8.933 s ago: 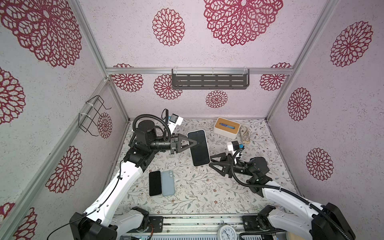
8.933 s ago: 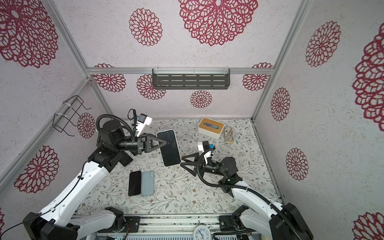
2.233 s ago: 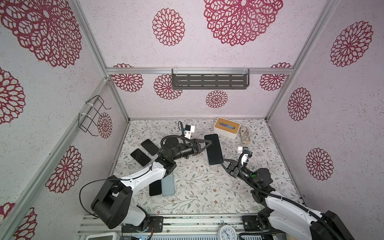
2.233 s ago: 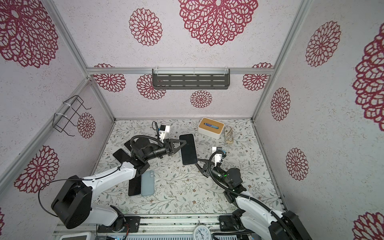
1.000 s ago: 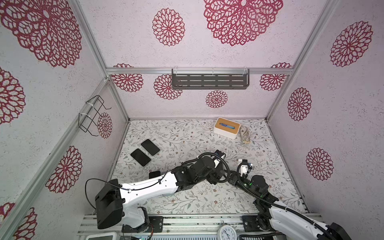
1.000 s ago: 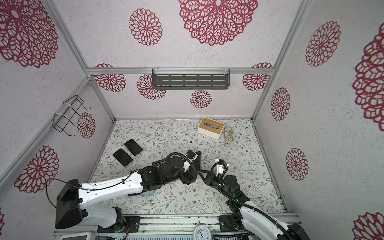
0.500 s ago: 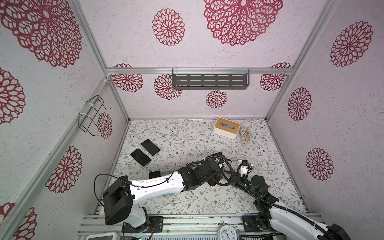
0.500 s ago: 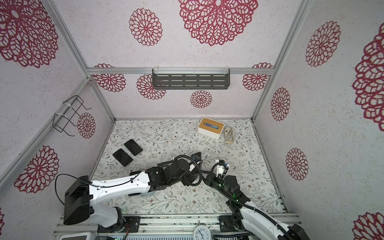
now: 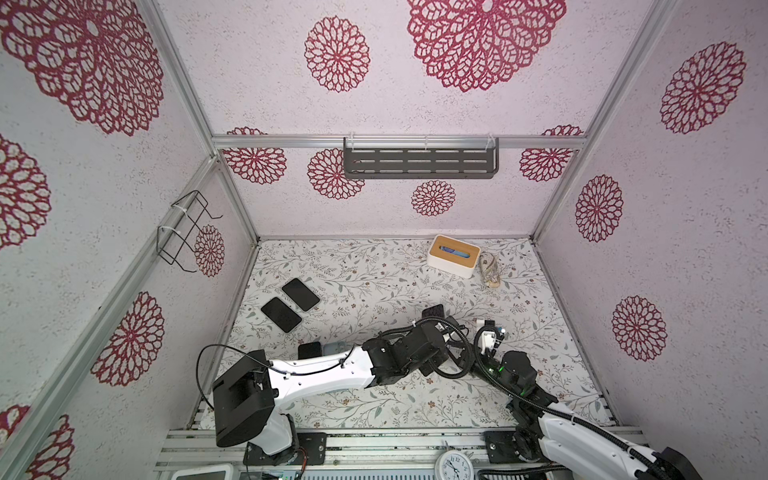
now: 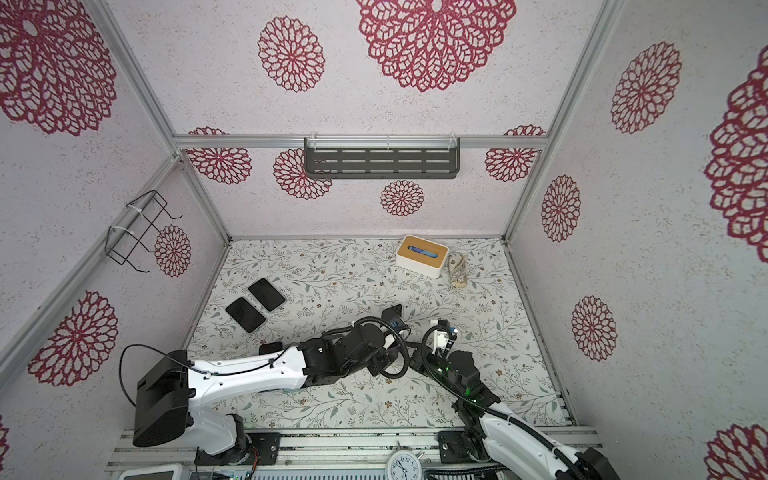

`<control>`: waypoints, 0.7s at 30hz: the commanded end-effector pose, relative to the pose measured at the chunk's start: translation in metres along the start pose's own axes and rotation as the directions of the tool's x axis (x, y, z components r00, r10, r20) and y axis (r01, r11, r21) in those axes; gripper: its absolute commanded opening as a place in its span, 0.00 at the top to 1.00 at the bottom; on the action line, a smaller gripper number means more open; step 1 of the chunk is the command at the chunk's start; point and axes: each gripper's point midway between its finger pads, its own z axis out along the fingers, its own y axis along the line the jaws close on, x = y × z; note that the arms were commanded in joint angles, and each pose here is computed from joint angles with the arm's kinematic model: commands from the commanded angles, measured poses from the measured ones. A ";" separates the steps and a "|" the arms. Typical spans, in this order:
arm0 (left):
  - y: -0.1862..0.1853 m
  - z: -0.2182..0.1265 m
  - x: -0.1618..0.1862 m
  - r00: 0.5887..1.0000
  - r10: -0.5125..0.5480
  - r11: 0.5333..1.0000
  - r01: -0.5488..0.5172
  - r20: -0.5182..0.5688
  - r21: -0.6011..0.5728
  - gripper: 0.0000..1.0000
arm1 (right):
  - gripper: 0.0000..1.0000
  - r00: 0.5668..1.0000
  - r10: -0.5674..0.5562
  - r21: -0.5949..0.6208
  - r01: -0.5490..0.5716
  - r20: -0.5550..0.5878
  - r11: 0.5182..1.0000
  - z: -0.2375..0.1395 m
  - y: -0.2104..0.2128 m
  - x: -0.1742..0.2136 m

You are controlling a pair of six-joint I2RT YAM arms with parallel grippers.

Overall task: Take the phone out of the phone case
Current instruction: 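Pull the black phone out with the left gripper while the right gripper holds the case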

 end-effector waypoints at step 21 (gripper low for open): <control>-0.007 0.014 -0.025 0.987 0.084 0.993 -0.071 0.138 -0.096 0.82 | 1.00 0.998 -0.014 -0.155 0.022 0.054 0.988 -0.006 0.039 -0.013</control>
